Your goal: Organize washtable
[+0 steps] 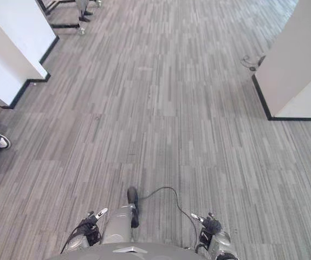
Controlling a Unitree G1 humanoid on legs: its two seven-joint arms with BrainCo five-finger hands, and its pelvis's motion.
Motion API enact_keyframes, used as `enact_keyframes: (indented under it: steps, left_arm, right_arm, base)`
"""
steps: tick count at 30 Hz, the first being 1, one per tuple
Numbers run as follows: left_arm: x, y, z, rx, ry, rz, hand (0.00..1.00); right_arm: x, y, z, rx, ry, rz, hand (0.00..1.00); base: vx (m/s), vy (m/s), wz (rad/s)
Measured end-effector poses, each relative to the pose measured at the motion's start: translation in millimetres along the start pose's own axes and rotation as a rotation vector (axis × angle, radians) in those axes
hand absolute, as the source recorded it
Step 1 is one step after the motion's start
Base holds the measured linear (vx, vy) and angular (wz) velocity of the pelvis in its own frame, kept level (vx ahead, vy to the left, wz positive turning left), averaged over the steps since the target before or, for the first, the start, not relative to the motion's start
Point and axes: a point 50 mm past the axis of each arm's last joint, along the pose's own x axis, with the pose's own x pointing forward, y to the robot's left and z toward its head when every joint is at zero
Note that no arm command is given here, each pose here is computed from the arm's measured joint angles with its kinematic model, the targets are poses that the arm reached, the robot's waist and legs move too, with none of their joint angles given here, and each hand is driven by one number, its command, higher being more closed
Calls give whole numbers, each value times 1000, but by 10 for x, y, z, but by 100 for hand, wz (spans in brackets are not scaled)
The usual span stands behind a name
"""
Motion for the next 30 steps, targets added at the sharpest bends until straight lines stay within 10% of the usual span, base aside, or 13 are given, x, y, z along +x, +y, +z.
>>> enact_keyframes:
  steps: [6, 18, 30]
  left_arm:
    - [14, 83, 15, 46, 8, 20, 0]
    - [38, -663, 291, 36, -64, -168, 0]
    - [-20, -174, -34, -92, 7, -26, 0]
  right_arm:
    - [-27, 76, -136, 52, 33, 9, 0]
    - [-62, -186, -19, 121, -56, -47, 0]
    - [11, 9, 154, 108, -61, 5, 0]
  base:
    - [488, 252, 38]
    - [116, -21, 40]
    - [329, -266, -9]
